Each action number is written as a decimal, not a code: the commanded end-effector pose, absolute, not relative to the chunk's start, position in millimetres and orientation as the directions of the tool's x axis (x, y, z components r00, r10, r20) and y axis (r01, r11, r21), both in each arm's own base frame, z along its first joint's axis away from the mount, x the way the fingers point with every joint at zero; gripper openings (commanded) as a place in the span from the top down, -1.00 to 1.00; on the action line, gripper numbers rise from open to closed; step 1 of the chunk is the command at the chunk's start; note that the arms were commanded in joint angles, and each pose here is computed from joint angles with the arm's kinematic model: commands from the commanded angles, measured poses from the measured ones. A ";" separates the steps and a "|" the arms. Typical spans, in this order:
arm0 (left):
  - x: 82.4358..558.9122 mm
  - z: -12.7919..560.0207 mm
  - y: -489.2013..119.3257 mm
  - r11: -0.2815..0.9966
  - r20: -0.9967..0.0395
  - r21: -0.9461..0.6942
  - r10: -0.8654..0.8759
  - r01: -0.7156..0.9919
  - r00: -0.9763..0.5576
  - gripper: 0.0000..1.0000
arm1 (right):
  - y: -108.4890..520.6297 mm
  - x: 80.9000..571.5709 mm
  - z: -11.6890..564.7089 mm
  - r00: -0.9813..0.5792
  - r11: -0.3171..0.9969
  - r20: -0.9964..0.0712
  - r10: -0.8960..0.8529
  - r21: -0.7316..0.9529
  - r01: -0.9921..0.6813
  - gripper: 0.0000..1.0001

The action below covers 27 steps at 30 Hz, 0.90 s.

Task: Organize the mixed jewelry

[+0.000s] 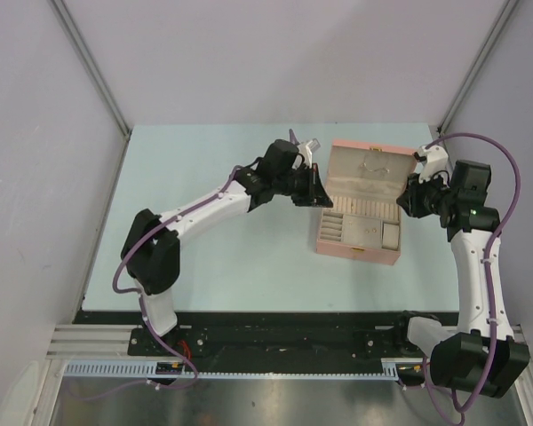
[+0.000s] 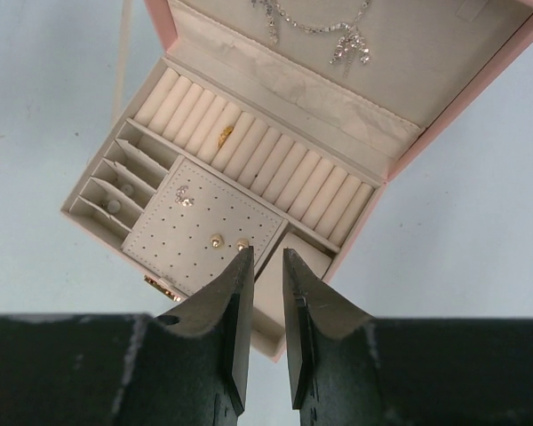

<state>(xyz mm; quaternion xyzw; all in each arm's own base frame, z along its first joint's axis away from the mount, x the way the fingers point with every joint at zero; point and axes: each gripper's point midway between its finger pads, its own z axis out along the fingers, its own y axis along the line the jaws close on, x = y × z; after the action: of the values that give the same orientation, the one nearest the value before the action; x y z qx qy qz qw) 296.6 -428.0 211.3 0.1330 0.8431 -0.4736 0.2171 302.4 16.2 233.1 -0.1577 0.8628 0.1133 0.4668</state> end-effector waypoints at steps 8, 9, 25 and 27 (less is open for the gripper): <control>273.0 207.8 -455.7 0.493 -0.459 -0.750 0.094 0.442 -0.883 0.99 | 25.3 307.2 224.5 -0.494 0.904 -0.851 -0.177 0.058 -0.423 0.51; 271.5 206.9 -458.6 0.490 -0.452 -0.754 0.096 0.437 -0.887 1.00 | 25.4 307.3 223.0 -0.495 0.902 -0.849 -0.187 0.051 -0.429 0.52; 265.3 182.8 -487.0 0.471 -0.375 -0.794 0.120 0.385 -0.919 1.00 | 24.4 309.8 203.3 -0.527 0.899 -0.827 -0.194 0.065 -0.432 0.52; 266.2 181.6 -488.3 0.468 -0.376 -0.795 0.120 0.387 -0.919 0.99 | 25.7 309.4 202.6 -0.526 0.898 -0.829 -0.188 0.071 -0.434 0.53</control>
<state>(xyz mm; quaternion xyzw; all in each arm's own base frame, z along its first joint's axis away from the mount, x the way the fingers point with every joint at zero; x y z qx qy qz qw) 268.1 -482.0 175.8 0.1484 0.8557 -0.4759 0.1389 304.0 23.7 200.2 -0.1715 0.8722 0.1347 0.4378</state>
